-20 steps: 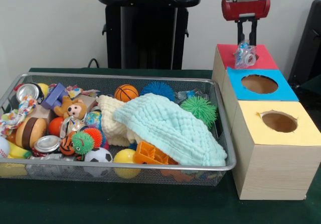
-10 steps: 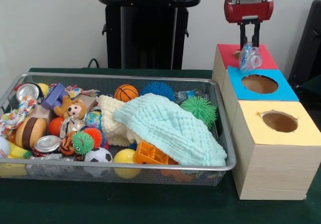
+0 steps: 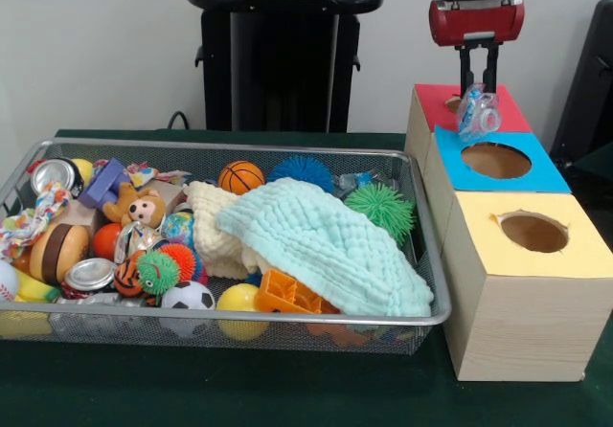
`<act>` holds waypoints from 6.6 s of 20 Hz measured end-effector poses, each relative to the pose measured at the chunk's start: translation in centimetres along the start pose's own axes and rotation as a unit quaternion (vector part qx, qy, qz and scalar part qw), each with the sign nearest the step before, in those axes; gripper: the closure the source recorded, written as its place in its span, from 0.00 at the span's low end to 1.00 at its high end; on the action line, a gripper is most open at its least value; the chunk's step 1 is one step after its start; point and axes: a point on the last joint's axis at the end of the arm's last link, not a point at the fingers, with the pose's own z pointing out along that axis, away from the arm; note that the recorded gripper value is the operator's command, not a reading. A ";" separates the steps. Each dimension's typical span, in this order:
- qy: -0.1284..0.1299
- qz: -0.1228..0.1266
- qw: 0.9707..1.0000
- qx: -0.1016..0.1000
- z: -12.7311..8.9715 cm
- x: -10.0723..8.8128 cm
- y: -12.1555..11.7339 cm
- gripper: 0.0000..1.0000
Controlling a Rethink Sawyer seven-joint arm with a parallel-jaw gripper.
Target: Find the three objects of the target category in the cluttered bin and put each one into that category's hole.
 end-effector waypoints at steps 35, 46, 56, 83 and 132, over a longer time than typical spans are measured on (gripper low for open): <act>-0.047 -0.026 0.999 -0.005 0.5 -5.7 0.8 1.00; -0.060 -0.026 0.998 -0.007 0.6 -7.2 1.0 1.00; -0.059 -0.026 0.998 -0.007 0.8 -7.3 1.0 1.00; -0.059 -0.027 0.998 -0.006 0.2 -6.8 1.0 1.00; -0.038 -0.053 0.998 0.006 2.6 -2.4 1.3 1.00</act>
